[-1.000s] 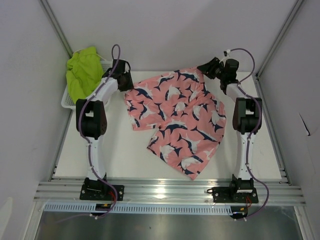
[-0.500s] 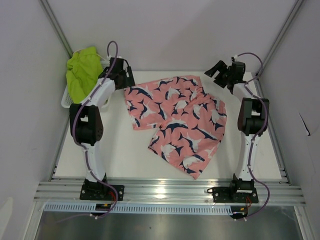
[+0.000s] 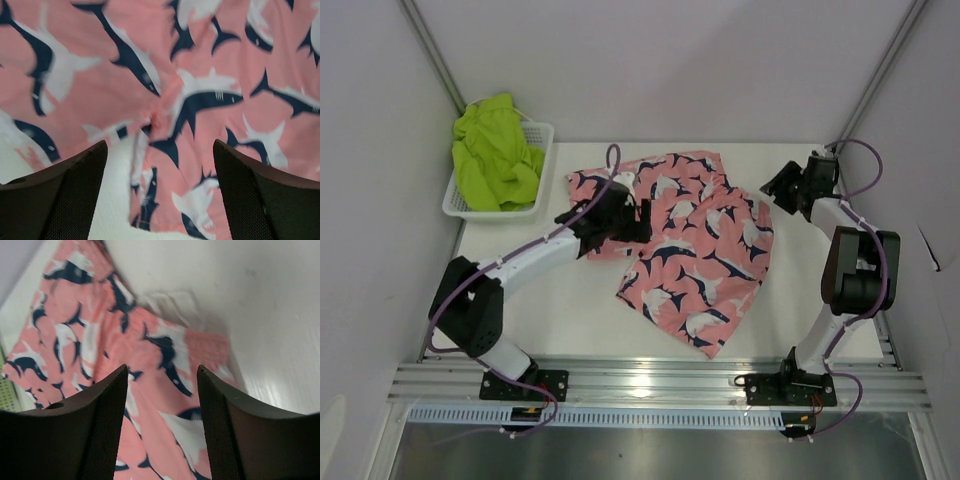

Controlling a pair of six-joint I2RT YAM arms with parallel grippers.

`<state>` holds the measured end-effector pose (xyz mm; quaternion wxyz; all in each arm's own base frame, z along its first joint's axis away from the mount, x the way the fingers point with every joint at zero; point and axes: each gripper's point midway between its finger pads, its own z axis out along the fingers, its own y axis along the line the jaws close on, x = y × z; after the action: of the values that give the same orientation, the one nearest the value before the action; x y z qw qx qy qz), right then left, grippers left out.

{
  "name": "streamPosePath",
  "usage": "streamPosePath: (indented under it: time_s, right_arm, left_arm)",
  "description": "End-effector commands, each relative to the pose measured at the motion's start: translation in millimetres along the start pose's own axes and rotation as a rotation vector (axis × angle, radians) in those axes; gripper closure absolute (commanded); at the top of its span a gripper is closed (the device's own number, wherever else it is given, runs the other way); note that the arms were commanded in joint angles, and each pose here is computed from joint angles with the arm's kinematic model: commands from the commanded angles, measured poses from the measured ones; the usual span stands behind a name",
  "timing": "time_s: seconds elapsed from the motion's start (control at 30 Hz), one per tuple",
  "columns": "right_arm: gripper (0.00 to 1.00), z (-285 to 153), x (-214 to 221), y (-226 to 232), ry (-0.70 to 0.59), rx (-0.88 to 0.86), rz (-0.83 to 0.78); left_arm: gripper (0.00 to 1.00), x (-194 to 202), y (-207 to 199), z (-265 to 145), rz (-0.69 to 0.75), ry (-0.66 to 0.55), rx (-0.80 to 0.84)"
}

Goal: Fold and stack the shorts
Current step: Fold the shorts

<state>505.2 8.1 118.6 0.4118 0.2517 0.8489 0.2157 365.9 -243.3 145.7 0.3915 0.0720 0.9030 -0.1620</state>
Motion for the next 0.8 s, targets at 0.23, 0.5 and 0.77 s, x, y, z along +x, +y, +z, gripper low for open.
streamPosePath:
  time_s: [0.23,0.5,0.77]
  right_arm:
    - [0.46,-3.4,25.6,-49.3,0.032,0.13,0.019]
    - [0.52,19.9,42.4,-64.3,0.085,0.174,0.018]
    - [0.52,31.2,48.6,-67.3,0.124,0.247,-0.01]
  left_arm:
    - [0.13,79.0,-87.9,-37.7,0.095,0.044,0.215]
    - [0.15,124.5,-97.7,-29.2,0.152,0.133,0.243]
    - [0.18,154.9,-83.1,-0.7,0.162,0.218,0.159]
